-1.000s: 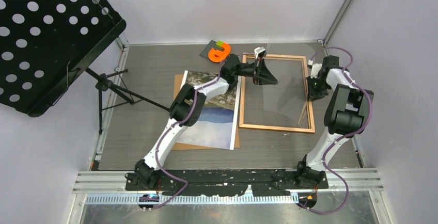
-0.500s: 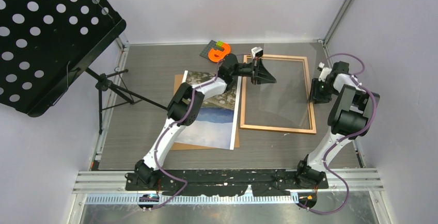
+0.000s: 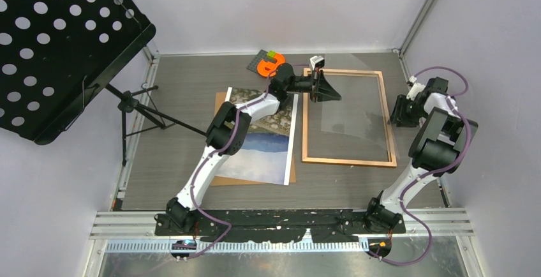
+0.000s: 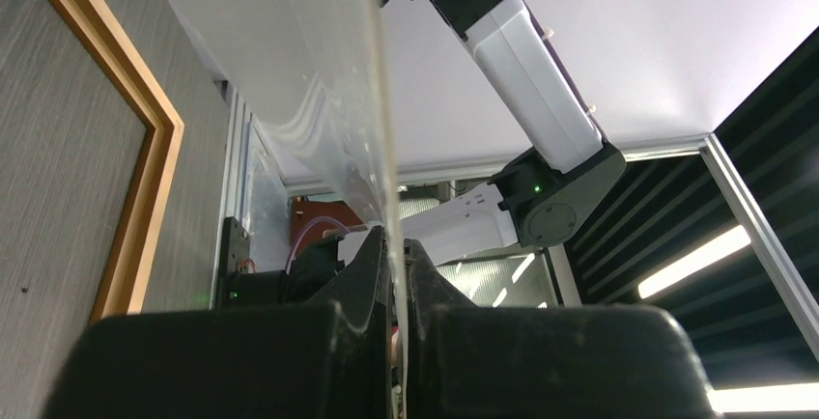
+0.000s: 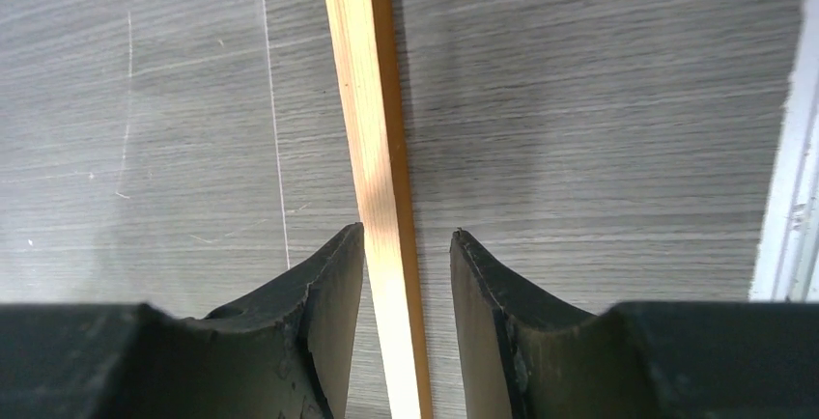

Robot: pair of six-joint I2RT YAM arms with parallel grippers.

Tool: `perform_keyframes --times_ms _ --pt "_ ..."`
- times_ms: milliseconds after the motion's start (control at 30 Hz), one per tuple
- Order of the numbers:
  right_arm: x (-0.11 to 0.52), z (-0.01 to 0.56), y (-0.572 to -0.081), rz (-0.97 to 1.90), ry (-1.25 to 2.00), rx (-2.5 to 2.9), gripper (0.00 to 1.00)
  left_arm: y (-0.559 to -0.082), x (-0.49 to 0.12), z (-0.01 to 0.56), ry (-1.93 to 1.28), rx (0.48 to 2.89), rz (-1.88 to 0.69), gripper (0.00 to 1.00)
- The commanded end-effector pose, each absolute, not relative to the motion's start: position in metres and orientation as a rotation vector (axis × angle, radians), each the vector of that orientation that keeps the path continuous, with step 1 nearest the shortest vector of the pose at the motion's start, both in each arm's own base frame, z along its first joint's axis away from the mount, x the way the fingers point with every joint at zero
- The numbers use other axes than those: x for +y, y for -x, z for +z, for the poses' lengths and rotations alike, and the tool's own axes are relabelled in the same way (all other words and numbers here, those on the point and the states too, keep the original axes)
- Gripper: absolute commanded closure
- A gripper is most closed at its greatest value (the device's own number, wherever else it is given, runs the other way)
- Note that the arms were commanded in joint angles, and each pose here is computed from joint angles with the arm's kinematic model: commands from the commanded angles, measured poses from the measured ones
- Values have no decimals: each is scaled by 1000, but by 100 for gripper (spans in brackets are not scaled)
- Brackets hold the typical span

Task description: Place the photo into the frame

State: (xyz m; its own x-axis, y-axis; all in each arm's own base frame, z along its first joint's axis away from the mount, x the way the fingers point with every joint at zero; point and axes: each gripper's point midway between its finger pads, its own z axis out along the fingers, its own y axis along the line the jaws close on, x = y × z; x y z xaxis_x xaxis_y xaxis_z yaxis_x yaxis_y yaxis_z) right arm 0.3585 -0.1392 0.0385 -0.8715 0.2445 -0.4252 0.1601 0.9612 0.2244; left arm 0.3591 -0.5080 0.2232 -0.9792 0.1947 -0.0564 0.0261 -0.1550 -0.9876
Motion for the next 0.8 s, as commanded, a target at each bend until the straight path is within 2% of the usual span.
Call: perform_keyframes --times_ms 0,433,767 --pt "-150 87 -376 228 -270 2516 55 -356 -500 282 425 -1927 2466 100" --pt "-169 107 -376 216 -310 2465 54 -354 -506 256 521 -1952 2499 100" --pt "-191 101 -370 80 -348 2486 53 -359 -515 174 518 -2064 2391 100"
